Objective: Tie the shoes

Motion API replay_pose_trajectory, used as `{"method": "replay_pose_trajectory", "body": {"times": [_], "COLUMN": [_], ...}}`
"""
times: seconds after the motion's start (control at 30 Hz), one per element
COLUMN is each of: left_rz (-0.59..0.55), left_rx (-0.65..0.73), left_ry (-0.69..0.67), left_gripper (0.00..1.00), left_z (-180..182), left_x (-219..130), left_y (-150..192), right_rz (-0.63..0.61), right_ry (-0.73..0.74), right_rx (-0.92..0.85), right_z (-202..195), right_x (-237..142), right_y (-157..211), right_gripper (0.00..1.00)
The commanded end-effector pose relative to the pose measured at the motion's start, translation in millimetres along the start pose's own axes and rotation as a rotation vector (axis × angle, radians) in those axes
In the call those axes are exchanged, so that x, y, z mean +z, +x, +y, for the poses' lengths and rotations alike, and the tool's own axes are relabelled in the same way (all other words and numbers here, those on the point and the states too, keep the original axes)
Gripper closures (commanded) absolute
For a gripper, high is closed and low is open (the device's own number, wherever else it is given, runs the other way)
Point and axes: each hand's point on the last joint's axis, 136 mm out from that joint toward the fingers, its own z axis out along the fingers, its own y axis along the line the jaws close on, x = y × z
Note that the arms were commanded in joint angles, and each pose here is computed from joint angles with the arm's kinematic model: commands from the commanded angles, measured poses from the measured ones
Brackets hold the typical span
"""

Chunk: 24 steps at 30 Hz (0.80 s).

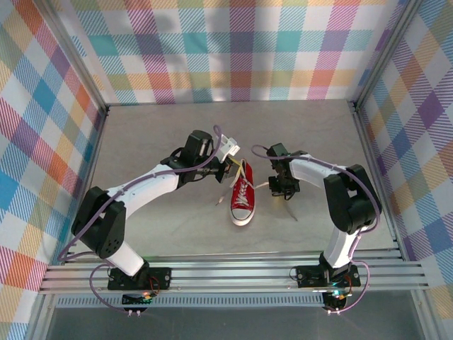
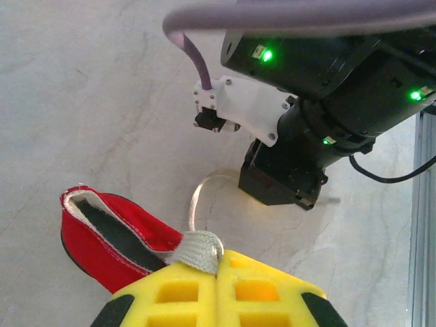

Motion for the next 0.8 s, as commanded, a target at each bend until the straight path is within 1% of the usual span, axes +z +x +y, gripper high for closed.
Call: {"method": "replay_pose_trajectory", "body": {"times": [0.0,0.07,0.17,0.27,0.4,0.57,0.77], "left_rz": [-0.040,-0.035,-0.025,-0.013,-0.010,-0.012,-0.028], "left_rx": [0.060,0.064,0.063,0.066,0.075,0.081,0.099], "left_ry": [0.029,0.027,0.026,0.021,0.010,0.000,-0.004], "left_gripper": [1.00,1.00,1.00,1.00,1.00,1.00,1.00], "left_z": [-16.5,-18.3,-20.3,-23.0,-27.2,-30.8,-36.2], "left_x": [-11.6,-12.6,-12.4,-10.1,-9.9,-10.9,-14.2], "left_y": [-19.1,-17.7,-12.3,-6.1,-2.6,1.9,5.9], "right_rz": [0.003,-0.041,-0.132,-0.220,-0.280,-0.371,-0.375], "right_ry": [0.006,-0.009,-0.051,-0.128,-0.221,-0.376,-0.635], "right_rx": [0.017,0.014,-0.003,-0.043,-0.086,-0.206,-0.326], "right_z": [-4.0,-1.8,5.8,22.0,47.9,111.0,195.8], "right_x": [-4.8,-16.7,-44.2,-75.1,-107.2,-146.2,-167.3], "right_y": [-0.3,-9.1,-30.5,-56.2,-88.9,-117.5,-113.1], "right_gripper": [0.96,1.00,1.00,1.00,1.00,1.00,1.00]}}
